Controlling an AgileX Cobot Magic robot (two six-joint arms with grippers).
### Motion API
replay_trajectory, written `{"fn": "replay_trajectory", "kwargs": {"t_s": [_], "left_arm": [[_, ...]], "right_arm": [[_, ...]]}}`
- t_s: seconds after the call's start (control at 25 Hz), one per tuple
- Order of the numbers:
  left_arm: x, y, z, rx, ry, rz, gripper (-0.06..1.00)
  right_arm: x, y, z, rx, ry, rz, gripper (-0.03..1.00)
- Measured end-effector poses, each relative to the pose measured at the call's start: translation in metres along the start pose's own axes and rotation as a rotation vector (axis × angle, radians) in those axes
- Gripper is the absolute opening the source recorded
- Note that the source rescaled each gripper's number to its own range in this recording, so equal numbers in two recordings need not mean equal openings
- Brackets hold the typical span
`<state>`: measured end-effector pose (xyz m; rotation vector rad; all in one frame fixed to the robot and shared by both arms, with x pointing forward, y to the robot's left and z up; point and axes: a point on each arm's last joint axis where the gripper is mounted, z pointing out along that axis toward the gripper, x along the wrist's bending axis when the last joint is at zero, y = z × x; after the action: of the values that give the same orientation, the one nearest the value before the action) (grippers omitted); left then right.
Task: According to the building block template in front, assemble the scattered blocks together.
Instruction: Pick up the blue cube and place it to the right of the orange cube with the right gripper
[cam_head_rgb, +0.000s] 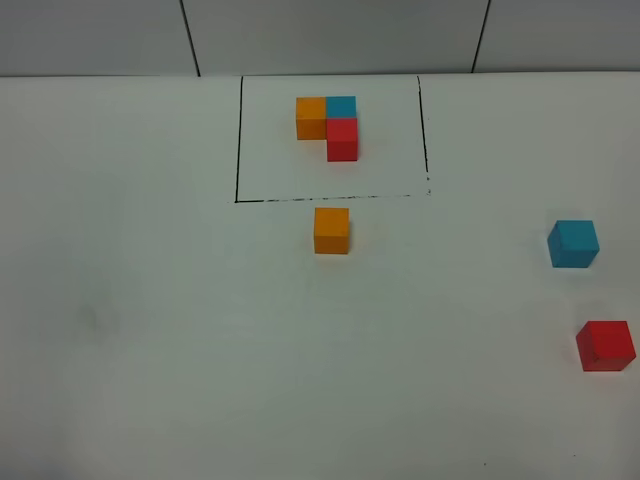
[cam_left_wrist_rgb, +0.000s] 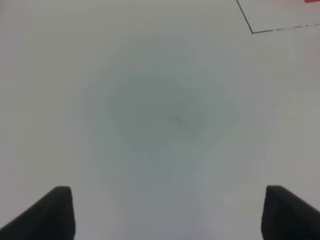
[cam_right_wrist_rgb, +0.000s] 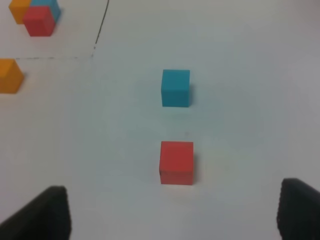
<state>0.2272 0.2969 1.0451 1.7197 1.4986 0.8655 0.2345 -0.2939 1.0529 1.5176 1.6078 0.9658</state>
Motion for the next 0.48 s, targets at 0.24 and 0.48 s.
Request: {"fn": "replay_trajectory", "kwargs": {"t_s": [0.24,0.48], "left_arm": [[0.0,0.0,0.0,0.0,0.0,-0.001,0.73],[0.0,0.0,0.0,0.0,0.0,-0.001,0.73]], "right_arm": [[0.0,0.0,0.0,0.0,0.0,0.0,0.69],[0.0,0.0,0.0,0.0,0.0,0.0,0.69]]}}
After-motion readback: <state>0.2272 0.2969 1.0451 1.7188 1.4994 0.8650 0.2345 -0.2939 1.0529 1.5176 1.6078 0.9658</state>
